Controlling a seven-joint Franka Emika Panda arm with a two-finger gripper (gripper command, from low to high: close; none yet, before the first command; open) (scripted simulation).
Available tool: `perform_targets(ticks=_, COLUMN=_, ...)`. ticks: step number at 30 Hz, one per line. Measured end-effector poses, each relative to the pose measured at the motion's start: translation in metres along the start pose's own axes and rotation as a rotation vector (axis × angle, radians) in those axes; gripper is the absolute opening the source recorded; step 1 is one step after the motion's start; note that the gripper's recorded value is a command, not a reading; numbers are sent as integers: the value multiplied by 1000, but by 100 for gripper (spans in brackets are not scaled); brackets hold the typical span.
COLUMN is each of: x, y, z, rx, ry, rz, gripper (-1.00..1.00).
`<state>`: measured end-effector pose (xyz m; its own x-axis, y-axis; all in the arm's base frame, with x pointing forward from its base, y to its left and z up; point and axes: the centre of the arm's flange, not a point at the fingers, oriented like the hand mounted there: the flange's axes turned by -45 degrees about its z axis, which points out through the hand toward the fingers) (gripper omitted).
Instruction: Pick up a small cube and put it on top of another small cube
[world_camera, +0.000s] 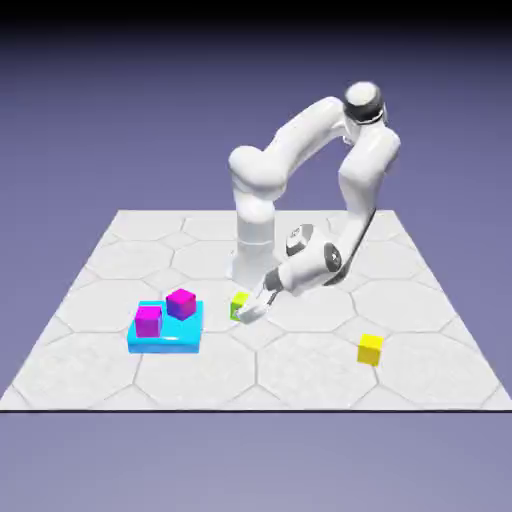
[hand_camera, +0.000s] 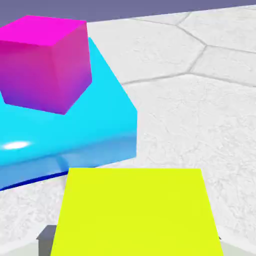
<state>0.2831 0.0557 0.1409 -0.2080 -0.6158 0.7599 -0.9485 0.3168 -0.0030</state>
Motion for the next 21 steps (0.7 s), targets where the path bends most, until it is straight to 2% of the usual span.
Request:
perform_targets(ticks=2, x=-1, y=3, z=-15, rx=8, ry=-30, rz=-10, gripper=-100)
perform_targets(ticks=10, x=31, y=-52, z=-12, rx=-232, ry=-54, rz=154, gripper=-100)
perform_targets(ticks=21, x=135, y=-130, z=20, rx=-533, ry=-50, rz=438, gripper=-100)
